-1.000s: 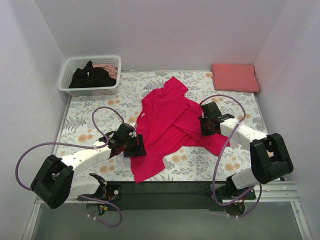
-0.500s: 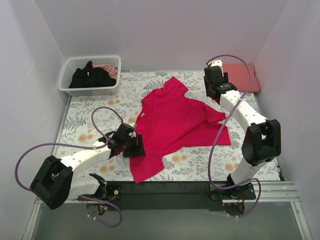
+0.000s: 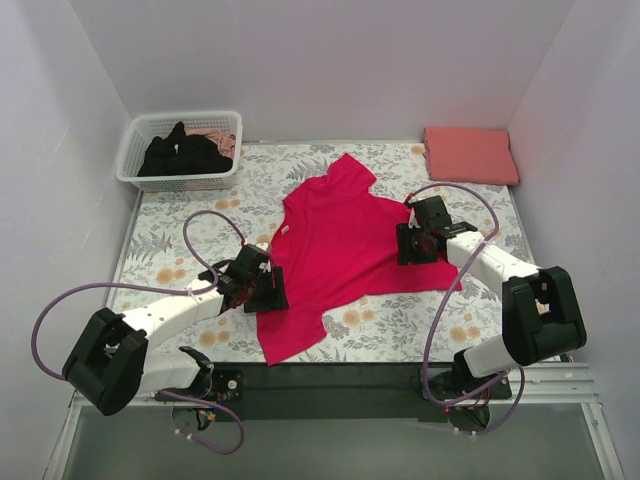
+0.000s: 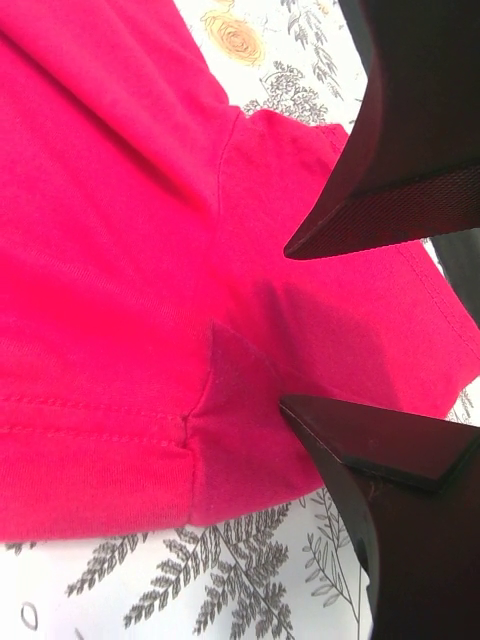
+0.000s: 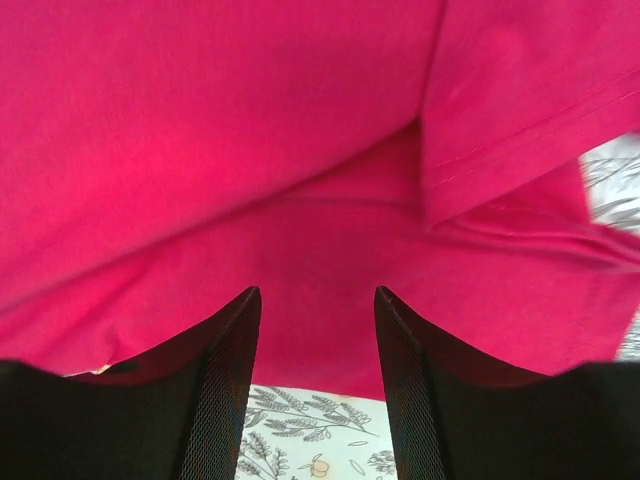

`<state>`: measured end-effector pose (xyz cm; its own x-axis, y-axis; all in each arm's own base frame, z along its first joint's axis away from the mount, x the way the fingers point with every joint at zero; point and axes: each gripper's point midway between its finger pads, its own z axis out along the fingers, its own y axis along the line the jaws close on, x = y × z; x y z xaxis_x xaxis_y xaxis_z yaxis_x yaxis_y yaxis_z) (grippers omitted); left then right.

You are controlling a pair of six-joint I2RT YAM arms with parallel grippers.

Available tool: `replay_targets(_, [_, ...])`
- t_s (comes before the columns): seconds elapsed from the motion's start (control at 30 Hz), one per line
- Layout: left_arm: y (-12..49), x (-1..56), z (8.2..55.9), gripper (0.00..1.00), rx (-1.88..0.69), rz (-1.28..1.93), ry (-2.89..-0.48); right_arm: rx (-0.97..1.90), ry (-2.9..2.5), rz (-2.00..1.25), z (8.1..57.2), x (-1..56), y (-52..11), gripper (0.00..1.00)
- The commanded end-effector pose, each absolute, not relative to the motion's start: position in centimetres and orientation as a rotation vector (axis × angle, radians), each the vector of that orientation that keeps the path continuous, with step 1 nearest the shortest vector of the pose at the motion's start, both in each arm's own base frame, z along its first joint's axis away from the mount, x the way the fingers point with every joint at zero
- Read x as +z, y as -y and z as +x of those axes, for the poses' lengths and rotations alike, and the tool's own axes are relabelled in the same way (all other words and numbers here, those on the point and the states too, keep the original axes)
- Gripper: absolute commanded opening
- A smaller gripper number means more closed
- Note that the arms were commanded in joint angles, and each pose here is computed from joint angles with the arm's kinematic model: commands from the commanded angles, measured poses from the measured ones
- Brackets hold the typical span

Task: Fold and stack the t-shirts
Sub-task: Flatten the tshirt out

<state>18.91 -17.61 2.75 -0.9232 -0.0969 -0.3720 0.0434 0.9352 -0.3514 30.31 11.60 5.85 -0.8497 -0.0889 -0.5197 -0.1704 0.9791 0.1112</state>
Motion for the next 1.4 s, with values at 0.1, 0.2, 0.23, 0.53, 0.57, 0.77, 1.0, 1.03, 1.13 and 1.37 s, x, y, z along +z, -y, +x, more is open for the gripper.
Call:
replay_targets(0.1, [17.3,7.1,21.3,0.57,-0.464,-0.113,-2.6,0.356,-2.534,-0.177,31.1,6.6,-13.8,0.55])
replay_targets(0.2, [17.7,11.2,23.5,0.56,-0.495,-0.147,-2.459,0.325,-2.515,-0.165,31.5,6.9,-13.3,0.55])
replay_targets(0.23, [17.9,11.9,24.1,0.55,-0.502,-0.152,-2.429,0.319,-2.516,-0.163,31.5,6.8,-13.2,0.55])
replay_targets(0.53, [16.6,9.6,28.9,0.54,-0.312,-0.212,-2.422,0.276,-2.524,-0.147,31.0,5.8,-12.1,0.55])
replay_targets(0.57, [16.6,9.4,29.1,0.53,-0.318,-0.208,-2.424,0.274,-2.529,-0.143,30.7,5.5,-11.9,0.55])
replay_targets(0.77, [16.4,8.7,31.3,0.53,-0.326,-0.218,-2.433,0.284,-2.542,-0.129,30.3,4.8,-11.6,0.55])
replay_targets(1.0, [16.5,7.8,32.8,0.52,-0.33,-0.214,-2.438,0.282,-2.537,-0.123,30.2,4.6,-11.4,0.55])
replay_targets(1.03, [16.6,7.8,33.0,0.5,-0.334,-0.217,-2.435,0.281,-2.538,-0.121,30.2,4.5,-11.3,0.55])
replay_targets(1.13, [16.7,7.3,33.3,0.49,-0.332,-0.217,-2.445,0.278,-2.546,-0.119,30.0,4.2,-11.2,0.55])
replay_targets(1.37, [16.4,6.2,33.6,0.34,-0.297,-0.22,-2.467,0.276,-2.549,-0.111,29.9,3.9,-11.0,0.55])
